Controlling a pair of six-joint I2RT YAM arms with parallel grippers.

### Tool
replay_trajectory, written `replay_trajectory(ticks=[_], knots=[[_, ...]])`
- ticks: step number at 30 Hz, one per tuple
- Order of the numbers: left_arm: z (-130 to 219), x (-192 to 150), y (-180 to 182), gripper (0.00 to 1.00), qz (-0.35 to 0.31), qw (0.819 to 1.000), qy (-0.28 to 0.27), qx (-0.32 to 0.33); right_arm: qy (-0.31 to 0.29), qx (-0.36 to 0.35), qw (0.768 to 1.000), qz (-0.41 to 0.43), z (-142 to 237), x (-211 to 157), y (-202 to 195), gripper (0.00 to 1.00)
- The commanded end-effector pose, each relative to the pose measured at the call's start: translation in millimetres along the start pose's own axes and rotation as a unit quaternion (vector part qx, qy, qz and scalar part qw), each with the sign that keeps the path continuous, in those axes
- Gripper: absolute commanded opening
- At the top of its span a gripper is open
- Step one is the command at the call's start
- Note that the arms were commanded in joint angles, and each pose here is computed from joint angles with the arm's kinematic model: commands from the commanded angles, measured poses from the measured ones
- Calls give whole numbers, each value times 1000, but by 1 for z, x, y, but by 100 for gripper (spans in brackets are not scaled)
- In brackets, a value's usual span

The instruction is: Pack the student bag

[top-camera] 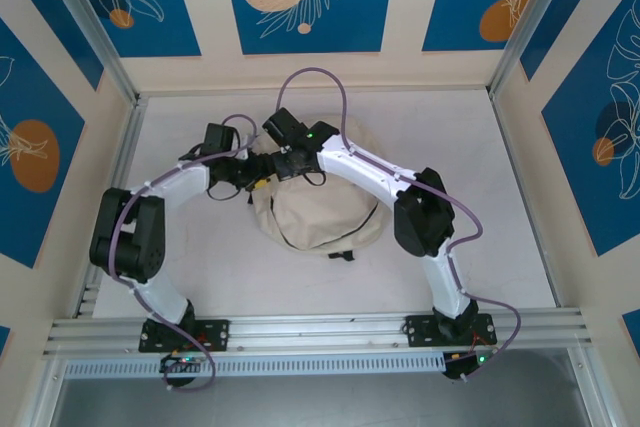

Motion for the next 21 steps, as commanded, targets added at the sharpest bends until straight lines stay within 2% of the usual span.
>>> replay_trajectory(ticks=[1,11,17,21], knots=[[-5,5,-13,43,-15,1000,12,-16,-14,38,998,-41,19,8,2,0],[-9,0,4,1,-20,999,34,35,-9,37,998,-58,16,6,-5,0],[-11,-1,13,0,-23,997,36,59,-25,3,998,-56,24,12,-18,0],[-19,-7,27,0,-19,995,49,83,-39,-52,996,-54,29,15,-40,0]])
Point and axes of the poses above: each hand's point on the last joint's axis, 136 mm out from that joint toward the fingers, its own z axis back along the fingers, its own y axis along the line the jaws close on, x = y × z, the point moved 1 cm from there along z, back along the fingers, and after that the axes turned 2 degrees about -z, right-handed, at the moved point
